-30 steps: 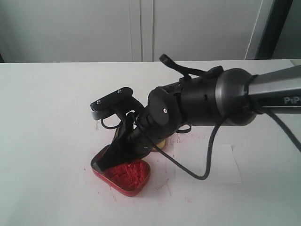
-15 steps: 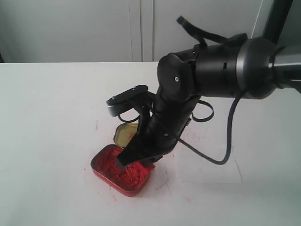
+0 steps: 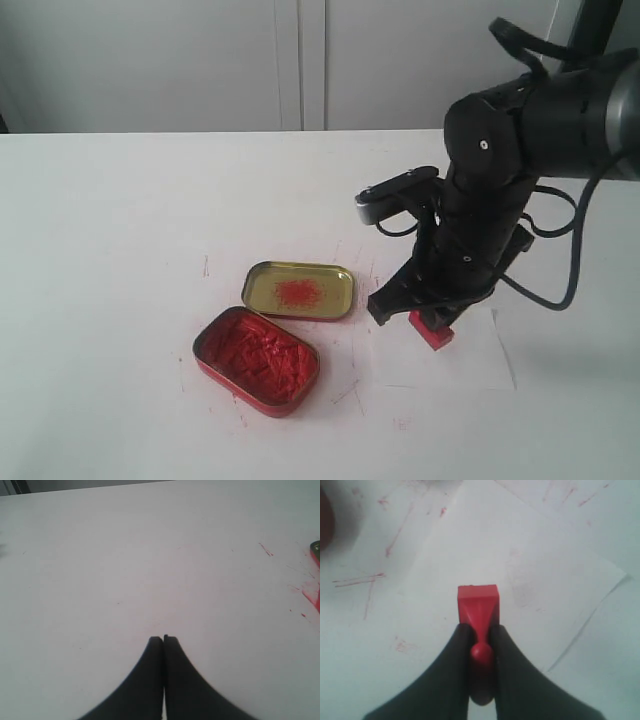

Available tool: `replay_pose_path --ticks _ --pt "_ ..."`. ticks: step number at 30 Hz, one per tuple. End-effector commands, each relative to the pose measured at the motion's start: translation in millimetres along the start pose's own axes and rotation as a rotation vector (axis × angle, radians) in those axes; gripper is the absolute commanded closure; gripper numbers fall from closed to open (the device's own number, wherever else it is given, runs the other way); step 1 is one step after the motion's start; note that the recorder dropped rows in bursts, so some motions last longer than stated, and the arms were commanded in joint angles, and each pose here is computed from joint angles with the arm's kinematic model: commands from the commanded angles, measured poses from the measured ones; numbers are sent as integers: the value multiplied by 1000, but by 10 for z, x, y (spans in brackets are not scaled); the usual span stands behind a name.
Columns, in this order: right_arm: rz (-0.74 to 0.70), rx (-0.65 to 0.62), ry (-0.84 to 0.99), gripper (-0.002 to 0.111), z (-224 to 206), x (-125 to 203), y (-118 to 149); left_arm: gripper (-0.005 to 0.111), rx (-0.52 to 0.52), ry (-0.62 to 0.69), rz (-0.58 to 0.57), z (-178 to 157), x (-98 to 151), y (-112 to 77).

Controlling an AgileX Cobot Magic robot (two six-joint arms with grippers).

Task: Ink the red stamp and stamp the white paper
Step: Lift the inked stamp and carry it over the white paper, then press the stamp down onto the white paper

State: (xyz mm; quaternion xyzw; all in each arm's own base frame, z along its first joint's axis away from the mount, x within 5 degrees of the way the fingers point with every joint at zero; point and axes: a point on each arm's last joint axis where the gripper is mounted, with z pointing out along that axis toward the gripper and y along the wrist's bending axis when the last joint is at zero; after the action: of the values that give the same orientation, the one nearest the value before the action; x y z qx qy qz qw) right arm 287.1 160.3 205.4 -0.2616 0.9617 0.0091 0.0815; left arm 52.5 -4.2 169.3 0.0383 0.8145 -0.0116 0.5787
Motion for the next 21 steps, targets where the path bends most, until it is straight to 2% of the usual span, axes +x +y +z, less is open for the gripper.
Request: replay_pose_path --ticks 1,21 --pt "36 21 -32 108 28 5 -166 107 -2 -5 -5 1 3 1" --pt "61 17 10 108 386 -60 -163 107 -2 -5 -5 1 3 1"
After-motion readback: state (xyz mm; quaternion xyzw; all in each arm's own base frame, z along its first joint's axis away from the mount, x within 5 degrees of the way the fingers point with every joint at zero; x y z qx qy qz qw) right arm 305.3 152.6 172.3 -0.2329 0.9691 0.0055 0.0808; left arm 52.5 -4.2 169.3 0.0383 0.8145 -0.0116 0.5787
